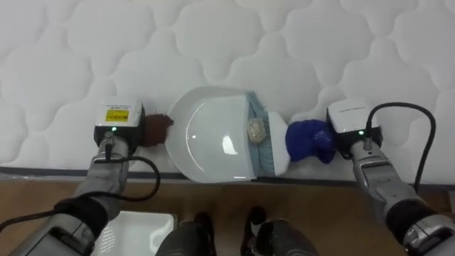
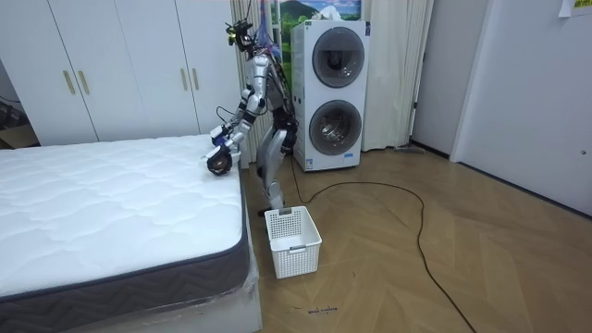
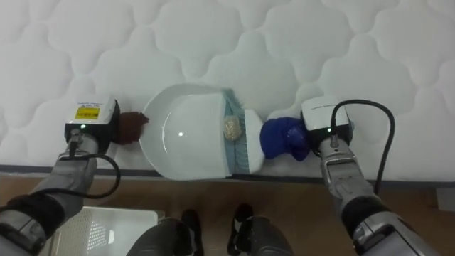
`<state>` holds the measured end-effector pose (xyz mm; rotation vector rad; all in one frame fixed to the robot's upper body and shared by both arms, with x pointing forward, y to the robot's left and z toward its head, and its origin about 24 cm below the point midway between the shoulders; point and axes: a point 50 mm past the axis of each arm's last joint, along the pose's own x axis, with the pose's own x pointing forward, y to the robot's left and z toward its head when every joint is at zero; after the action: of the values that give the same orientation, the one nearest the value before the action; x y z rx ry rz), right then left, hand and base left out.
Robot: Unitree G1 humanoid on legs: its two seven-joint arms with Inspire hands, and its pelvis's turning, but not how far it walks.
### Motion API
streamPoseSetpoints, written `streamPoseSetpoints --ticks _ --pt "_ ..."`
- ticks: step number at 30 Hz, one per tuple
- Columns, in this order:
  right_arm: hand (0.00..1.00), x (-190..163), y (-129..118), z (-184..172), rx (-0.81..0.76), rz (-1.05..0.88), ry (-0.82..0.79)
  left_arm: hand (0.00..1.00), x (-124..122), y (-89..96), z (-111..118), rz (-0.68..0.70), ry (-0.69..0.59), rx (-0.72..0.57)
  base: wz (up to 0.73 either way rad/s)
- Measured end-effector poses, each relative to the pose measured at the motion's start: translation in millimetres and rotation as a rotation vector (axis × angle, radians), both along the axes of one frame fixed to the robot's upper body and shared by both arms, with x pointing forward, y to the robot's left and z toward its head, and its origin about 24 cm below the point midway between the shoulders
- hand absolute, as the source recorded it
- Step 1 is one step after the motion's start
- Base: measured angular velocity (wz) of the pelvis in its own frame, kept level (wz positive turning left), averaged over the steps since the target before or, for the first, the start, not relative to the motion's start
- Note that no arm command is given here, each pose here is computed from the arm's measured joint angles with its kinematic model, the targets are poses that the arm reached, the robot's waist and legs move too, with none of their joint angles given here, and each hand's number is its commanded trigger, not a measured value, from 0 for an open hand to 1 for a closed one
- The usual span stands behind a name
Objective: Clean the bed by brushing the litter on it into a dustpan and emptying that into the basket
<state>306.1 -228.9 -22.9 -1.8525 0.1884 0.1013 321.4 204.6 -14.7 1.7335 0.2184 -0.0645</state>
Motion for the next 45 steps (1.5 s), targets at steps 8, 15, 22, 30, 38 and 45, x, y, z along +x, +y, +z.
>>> streamPoseSetpoints --ticks 8,15,22,30,38,45 --pt "1.00 7 7 4 0.006 -0.013 0.024 1.00 3 -5.5 1 0.029 0.033 -0.010 0.01" --pt "1.00 20 14 15 0.020 -0.033 0.045 1.00 13 -5.6 12 0.044 0.040 0.008 -0.01" --pt "1.00 23 22 18 0.039 -0.018 0.032 1.00 18 -5.1 18 0.053 0.064 0.035 0.00" --pt "1.00 24 25 19 0.078 -0.029 0.038 1.00 19 -7.5 20 0.052 0.064 0.050 0.00" --pt "1.00 35 42 37 0.152 0.017 -0.016 1.00 24 -10.0 31 0.020 0.056 0.082 0.00" --pt "1.00 40 78 52 0.272 0.123 -0.068 1.00 27 -17.7 36 -0.011 0.048 0.082 0.02"
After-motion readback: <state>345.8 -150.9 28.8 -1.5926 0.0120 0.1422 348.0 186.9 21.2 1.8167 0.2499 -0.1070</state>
